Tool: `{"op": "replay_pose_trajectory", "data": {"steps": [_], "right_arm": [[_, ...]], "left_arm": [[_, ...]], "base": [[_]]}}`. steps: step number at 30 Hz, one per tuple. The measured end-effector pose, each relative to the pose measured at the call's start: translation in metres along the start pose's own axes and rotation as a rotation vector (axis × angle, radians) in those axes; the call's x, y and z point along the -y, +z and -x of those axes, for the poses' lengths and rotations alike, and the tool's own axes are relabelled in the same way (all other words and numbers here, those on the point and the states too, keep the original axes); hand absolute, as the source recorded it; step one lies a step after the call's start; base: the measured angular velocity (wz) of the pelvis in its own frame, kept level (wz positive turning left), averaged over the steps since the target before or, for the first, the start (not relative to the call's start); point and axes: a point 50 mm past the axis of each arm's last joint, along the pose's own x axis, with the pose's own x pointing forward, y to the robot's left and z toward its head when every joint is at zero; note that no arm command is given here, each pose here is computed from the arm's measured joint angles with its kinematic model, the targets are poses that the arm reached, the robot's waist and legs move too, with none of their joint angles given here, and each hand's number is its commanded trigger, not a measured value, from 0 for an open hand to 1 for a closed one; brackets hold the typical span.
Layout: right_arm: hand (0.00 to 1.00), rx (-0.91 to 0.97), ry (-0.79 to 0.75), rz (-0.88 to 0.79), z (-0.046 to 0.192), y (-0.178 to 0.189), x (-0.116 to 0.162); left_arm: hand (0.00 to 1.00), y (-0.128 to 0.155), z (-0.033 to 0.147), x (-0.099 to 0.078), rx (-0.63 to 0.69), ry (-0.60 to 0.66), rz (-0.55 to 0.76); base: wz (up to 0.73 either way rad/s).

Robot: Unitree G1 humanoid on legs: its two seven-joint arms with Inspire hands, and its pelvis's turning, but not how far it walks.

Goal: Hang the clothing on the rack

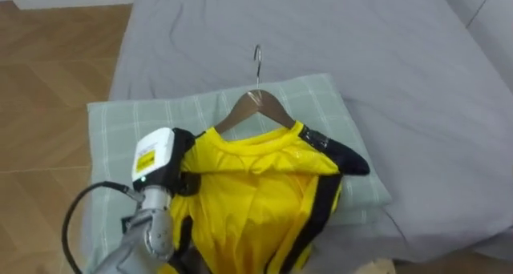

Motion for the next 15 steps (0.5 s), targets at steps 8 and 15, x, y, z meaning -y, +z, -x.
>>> {"op": "replay_pose_trajectory", "data": {"steps": [8,15], "right_arm": [[0.60,-0.055,0.046,0.011,0.010,-0.024,-0.003],[0.00,-0.088,0.000,-0.042,0.016,-0.040,0.007]], "left_arm": [[1.00,-0.001,0.038,0.024,0.038,-0.071,0.032],[1.00,0.009,0.053,0.022,0.149,-0.072,0.074]], "base": [[-0.02],[-0.08]]}}
